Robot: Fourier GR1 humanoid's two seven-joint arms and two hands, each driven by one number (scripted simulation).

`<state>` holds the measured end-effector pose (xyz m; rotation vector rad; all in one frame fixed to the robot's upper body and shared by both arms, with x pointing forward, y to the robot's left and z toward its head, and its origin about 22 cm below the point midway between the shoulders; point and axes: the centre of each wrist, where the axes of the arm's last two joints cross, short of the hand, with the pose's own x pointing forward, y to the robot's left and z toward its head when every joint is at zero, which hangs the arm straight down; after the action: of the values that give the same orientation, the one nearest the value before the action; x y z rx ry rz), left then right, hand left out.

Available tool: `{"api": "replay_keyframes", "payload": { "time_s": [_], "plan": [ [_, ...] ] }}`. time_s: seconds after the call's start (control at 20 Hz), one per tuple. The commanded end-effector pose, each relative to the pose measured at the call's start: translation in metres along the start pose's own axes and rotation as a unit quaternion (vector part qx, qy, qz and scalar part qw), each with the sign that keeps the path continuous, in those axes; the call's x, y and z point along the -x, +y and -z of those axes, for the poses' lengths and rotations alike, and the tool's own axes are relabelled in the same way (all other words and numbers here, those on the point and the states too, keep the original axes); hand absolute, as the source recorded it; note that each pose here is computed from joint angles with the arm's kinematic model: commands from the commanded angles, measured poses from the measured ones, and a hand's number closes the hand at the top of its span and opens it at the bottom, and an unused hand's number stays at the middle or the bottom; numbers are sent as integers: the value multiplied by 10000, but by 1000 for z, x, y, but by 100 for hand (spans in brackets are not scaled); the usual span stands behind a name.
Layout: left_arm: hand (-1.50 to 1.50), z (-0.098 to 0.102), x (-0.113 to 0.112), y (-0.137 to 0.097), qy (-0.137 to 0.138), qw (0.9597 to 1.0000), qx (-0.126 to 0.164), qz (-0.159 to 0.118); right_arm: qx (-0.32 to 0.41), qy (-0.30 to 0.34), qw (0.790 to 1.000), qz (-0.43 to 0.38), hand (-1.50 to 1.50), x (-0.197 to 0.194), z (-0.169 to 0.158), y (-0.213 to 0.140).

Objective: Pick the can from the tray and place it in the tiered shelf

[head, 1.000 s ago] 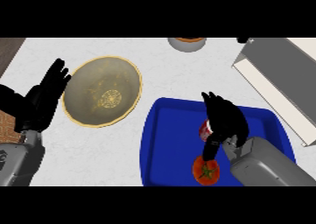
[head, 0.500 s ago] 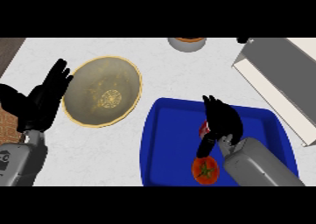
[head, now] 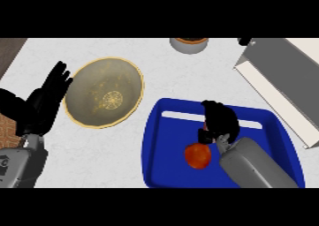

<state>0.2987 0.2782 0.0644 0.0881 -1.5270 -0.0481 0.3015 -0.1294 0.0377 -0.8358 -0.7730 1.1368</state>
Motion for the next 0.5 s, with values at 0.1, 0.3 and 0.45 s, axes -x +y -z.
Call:
{"api": "replay_keyframes", "payload": {
  "time_s": [0.1,0.3,0.45],
  "plan": [
    [0,17,5,-13,-42,10000,60,-15,175,-212,9991,-326,150,4,15,4],
    [0,9,2,-6,2,10000,-70,-17,52,-1437,9880,-558,150,-18,-39,52],
    [0,10,-4,3,-7,10000,-48,6,-92,-2647,9614,-739,150,-41,-90,79]
  ]
}}
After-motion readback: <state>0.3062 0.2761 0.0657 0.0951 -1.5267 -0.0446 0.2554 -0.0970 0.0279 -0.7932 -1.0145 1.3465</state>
